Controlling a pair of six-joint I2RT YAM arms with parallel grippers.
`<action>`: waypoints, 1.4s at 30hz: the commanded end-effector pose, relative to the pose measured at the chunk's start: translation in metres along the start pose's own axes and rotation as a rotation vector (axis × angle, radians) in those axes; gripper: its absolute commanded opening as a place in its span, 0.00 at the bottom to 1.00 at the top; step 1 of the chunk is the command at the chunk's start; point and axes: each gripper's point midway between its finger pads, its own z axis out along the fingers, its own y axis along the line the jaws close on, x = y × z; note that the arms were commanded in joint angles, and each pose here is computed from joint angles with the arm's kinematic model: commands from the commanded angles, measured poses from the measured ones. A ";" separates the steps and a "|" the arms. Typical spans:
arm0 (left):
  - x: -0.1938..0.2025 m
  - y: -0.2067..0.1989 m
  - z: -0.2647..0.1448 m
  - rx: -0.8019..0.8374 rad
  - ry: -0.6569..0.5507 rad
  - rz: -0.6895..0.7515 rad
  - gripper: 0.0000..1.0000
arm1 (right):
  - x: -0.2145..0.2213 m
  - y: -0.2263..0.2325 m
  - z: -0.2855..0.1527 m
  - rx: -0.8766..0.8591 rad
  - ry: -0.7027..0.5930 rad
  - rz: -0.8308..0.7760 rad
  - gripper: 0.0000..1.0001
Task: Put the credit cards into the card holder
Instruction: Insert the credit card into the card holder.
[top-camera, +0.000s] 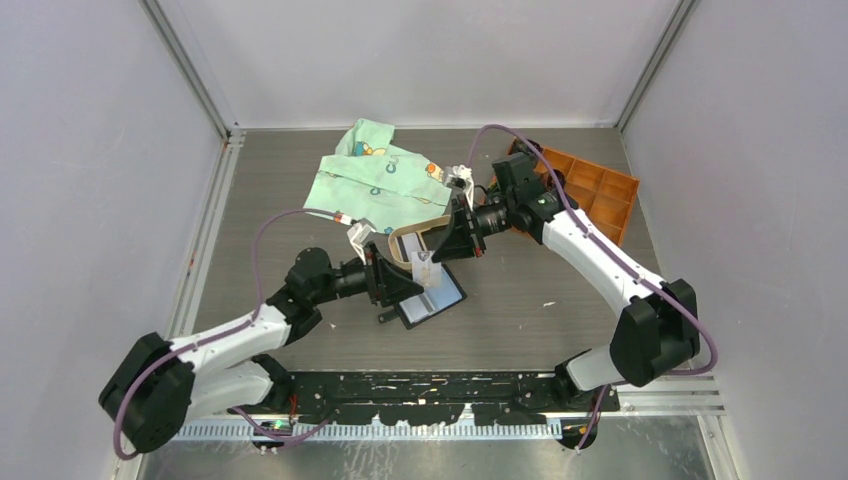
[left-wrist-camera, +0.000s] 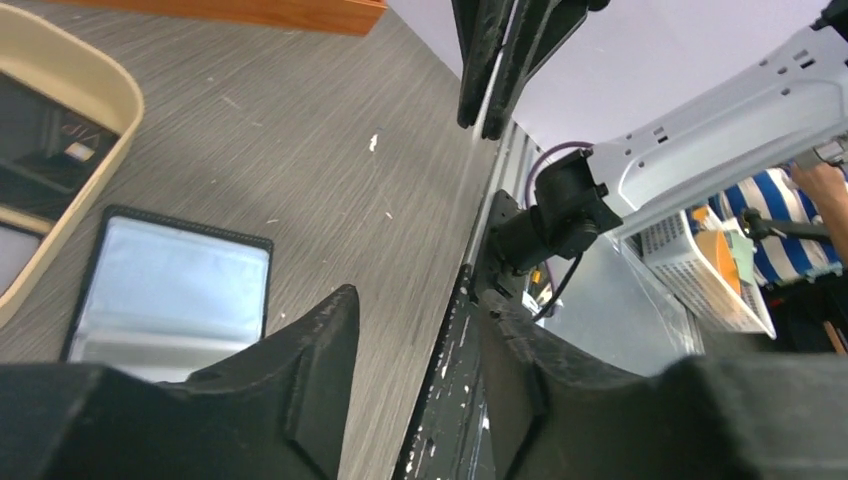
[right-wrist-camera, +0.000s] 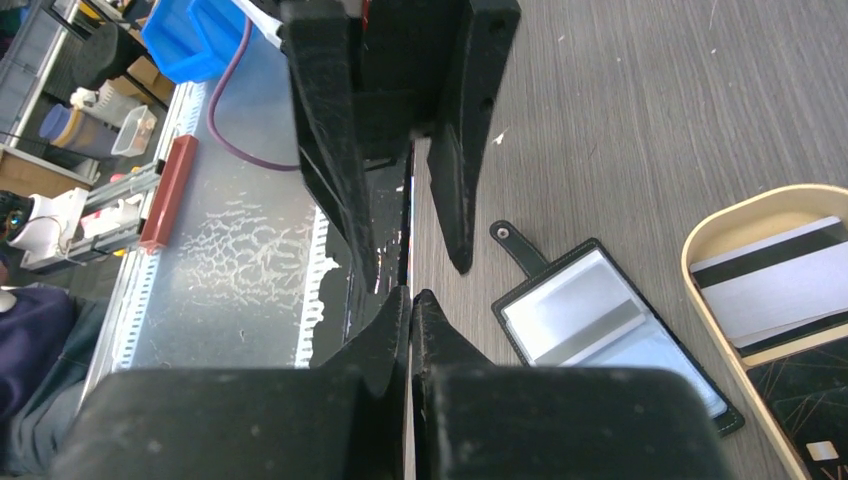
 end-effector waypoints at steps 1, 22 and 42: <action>0.000 0.015 -0.019 -0.150 -0.013 0.043 0.53 | 0.007 -0.009 0.003 0.004 0.002 0.020 0.01; 0.048 0.077 -0.082 -0.529 -0.220 -0.390 0.71 | 0.084 -0.077 0.001 0.225 0.186 0.283 0.01; 0.071 0.095 -0.077 -0.584 -0.214 -0.550 0.55 | 0.120 -0.121 0.010 0.331 0.234 0.586 0.01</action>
